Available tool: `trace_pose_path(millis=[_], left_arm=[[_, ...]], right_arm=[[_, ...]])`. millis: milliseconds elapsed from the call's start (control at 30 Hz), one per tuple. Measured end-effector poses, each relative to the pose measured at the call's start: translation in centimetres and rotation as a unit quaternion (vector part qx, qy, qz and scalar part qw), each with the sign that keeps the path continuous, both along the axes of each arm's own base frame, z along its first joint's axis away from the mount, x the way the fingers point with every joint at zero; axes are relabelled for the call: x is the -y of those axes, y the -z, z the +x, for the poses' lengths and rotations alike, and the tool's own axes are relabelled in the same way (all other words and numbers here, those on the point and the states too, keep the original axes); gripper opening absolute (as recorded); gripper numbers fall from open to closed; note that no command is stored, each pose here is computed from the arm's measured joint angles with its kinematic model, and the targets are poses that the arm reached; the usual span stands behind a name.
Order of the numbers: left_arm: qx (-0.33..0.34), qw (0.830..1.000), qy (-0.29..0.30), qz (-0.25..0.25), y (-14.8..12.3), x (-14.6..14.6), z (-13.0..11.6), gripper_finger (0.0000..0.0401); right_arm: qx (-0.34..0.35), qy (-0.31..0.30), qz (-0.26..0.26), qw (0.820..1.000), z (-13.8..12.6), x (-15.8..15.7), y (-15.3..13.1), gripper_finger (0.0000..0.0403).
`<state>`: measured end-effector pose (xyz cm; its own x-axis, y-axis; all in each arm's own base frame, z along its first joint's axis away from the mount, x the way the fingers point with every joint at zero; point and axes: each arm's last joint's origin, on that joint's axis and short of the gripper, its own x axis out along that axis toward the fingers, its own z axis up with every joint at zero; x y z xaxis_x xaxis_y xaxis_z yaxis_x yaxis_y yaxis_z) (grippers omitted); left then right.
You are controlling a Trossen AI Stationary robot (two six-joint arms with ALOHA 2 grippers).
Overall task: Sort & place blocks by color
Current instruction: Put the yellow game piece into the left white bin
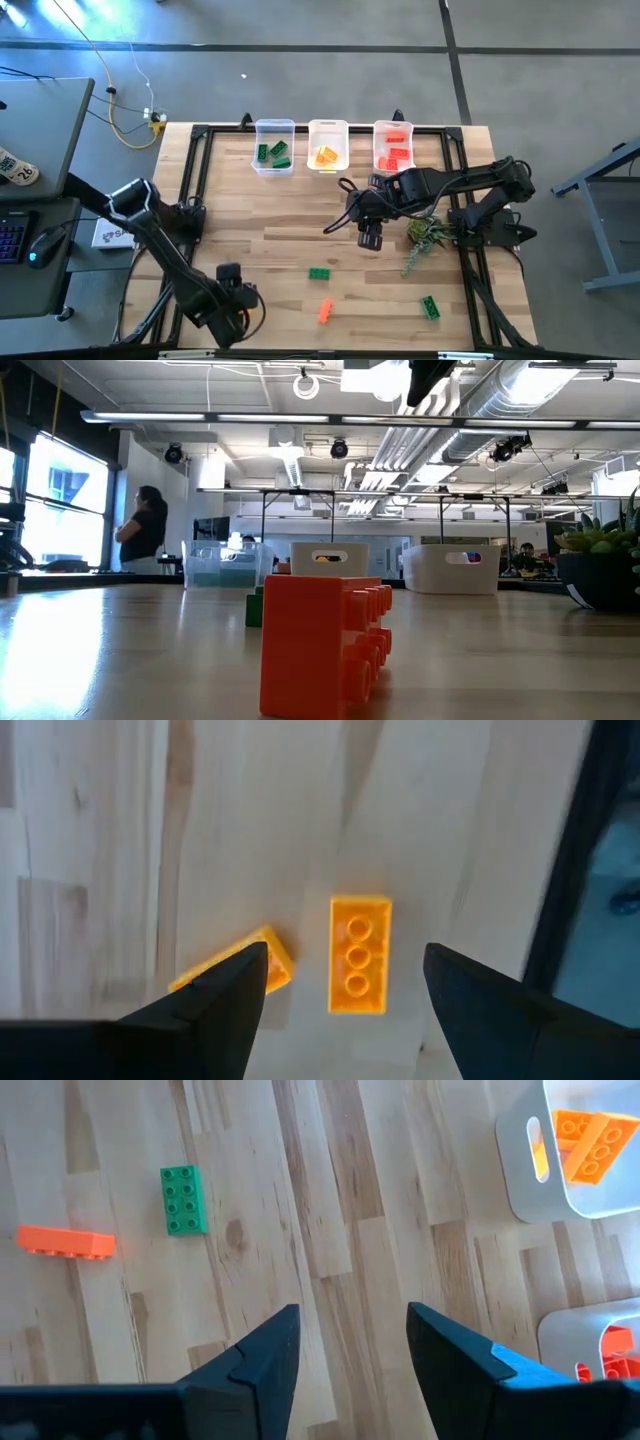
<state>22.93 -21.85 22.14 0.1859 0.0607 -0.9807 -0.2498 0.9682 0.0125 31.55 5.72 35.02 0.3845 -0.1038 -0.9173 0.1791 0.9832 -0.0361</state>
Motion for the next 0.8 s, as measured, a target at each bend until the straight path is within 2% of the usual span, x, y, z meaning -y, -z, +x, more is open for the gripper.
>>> trace_pose_path(millis=[367,533,800], left_arm=[[-0.046,0.999,0.003,0.010,2.7,0.9,0.6,0.0251],[-0.041,0.999,0.017,0.001,3.3,0.9,1.0,0.0251],[-0.079,0.995,0.054,0.010,5.2,0.9,1.7,0.0250]], right_arm=[[0.000,0.000,0.000,1.000,0.0,0.0,0.0,0.0172],[0.000,0.001,0.001,1.000,0.0,-0.1,0.0,0.0172],[0.001,0.011,0.005,1.000,0.0,-0.1,0.0,0.0172]])
